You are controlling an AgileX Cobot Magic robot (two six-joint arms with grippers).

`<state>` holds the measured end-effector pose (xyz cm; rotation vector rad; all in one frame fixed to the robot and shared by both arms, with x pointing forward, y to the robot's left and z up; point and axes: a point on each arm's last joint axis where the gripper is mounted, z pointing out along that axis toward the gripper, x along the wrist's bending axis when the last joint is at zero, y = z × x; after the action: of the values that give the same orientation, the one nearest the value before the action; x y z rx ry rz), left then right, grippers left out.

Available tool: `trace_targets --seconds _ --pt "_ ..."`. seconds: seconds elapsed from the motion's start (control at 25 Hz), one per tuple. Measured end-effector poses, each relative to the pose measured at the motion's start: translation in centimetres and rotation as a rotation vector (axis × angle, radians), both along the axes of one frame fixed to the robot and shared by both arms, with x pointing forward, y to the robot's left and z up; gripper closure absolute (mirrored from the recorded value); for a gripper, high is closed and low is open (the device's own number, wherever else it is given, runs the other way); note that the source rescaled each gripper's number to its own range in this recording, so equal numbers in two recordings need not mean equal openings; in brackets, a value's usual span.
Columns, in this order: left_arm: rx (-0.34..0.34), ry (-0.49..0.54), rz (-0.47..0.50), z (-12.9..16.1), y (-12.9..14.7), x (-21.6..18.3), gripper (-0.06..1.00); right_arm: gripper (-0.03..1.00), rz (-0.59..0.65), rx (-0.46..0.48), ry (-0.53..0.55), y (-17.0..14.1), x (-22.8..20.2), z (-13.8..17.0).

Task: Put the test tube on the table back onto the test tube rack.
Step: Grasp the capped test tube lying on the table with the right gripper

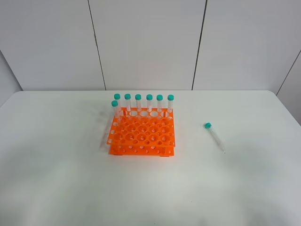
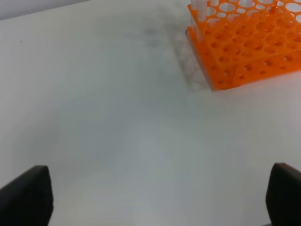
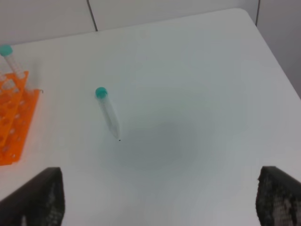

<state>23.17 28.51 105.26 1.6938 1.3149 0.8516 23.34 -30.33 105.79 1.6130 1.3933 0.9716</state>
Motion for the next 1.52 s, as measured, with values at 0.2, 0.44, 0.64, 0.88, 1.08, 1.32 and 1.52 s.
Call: trace_targets --seconds 0.2,0.44,0.64,0.88,1.08,1.32,1.52 --pt "0.0 0.0 0.0 0.0 0.0 0.0 -0.06 0.0 0.0 0.0 0.0 0.0 0.0 0.0" --pt "0.0 0.0 0.0 0.0 0.0 0.0 -0.06 0.0 0.0 0.0 0.0 0.0 0.0 0.0" --pt "0.0 -0.003 0.001 0.03 0.0 0.01 -0.06 0.0 0.0 0.0 0.0 0.0 0.0 0.0" --pt "0.0 -0.003 0.001 0.03 0.0 0.01 -0.06 0.0 0.0 0.0 0.0 0.0 0.0 0.0" --pt "0.0 -0.003 0.001 0.03 0.0 0.01 -0.06 0.0 0.001 0.002 -0.001 0.02 0.0 0.01" --pt "0.0 -0.003 0.001 0.03 0.0 0.01 -0.06 0.0 0.013 0.018 -0.001 0.17 0.01 0.0" --pt "0.0 -0.003 0.001 0.03 0.0 0.01 -0.06 0.0 0.036 0.051 -0.009 0.49 -0.04 0.16"
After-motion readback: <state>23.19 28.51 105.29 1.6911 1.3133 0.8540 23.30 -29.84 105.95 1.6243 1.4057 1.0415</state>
